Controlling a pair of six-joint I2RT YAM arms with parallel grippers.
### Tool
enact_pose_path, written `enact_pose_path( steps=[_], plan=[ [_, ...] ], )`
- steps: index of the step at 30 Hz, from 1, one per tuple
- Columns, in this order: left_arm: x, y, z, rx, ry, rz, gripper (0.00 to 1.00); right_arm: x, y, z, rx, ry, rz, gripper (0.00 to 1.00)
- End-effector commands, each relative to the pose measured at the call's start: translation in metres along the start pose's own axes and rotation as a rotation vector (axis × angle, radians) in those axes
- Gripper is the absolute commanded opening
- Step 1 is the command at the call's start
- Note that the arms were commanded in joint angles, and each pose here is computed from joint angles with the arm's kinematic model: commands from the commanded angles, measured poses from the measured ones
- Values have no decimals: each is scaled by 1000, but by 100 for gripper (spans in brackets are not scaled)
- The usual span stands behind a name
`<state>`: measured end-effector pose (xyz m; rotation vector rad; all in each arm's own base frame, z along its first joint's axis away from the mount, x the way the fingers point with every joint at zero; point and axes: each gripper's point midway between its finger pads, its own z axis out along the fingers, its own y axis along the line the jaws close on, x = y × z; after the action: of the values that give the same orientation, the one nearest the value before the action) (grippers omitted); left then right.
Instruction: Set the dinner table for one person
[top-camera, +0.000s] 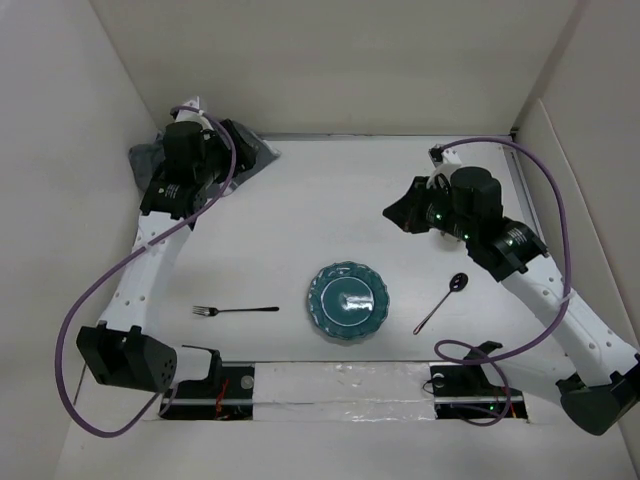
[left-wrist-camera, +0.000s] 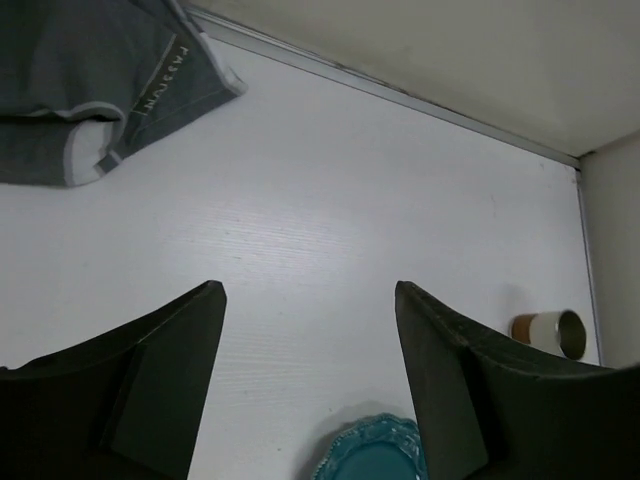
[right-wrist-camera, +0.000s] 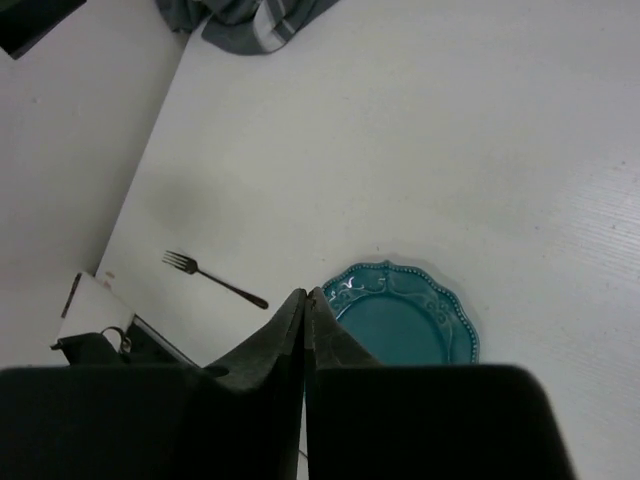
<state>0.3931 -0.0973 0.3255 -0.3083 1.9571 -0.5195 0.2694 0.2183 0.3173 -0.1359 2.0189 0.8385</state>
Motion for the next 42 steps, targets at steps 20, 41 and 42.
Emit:
enact_pose_path(
  steps=[20,41,42],
  plan=[
    [-30,200,163,-469,72,-184,71,-5,11,5,-68,13,-50,68],
    [96,54,272,-107,329,-127,0,12,29,42,-88,117,-70,59],
    [92,35,270,-68,313,-120,0,11,29,42,-87,110,-71,57]
  ],
)
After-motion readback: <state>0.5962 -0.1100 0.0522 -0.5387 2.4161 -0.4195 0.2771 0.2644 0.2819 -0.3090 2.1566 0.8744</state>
